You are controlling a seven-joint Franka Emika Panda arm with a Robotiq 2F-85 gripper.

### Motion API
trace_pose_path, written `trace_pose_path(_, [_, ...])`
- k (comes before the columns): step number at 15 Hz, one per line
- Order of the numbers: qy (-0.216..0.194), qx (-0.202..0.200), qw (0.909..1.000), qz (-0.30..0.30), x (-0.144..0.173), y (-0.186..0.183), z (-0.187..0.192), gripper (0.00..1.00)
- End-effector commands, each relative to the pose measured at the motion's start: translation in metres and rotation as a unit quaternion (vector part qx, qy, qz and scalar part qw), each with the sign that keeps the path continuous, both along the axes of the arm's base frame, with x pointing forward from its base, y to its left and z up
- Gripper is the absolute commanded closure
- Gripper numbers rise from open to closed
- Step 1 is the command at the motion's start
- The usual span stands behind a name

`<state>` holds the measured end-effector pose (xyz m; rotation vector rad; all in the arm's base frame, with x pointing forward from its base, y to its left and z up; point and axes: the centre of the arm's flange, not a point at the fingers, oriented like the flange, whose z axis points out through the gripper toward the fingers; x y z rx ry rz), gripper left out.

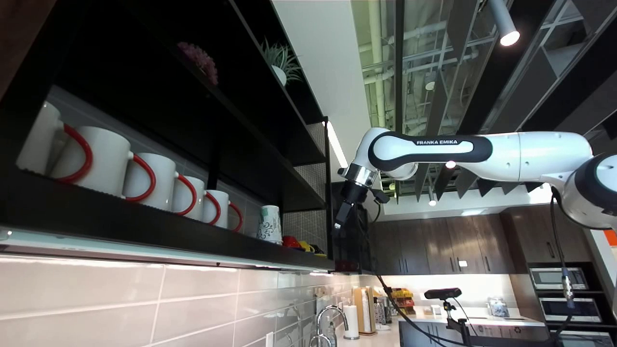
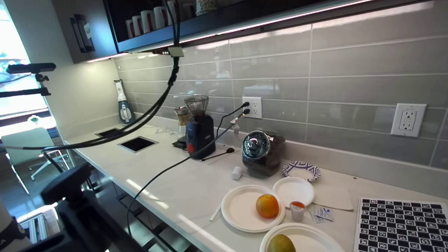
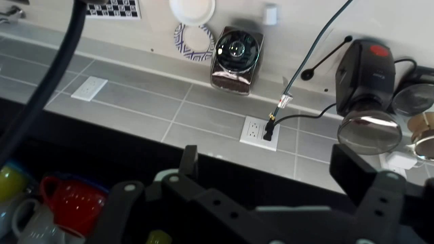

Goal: Unstack the two cups on the bottom shelf

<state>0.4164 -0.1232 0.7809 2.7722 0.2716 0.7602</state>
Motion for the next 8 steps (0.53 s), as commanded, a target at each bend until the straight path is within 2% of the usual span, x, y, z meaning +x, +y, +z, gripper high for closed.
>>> trace_pose_path(1, [-0.007, -0.003, 1.0, 0.002, 0.0026, 0.0007, 0.0036, 0.0])
trace_pose_path(8, [-0.008, -0.005, 0.9999, 0.003, 0.0076, -0.0004, 0.0034, 0.0])
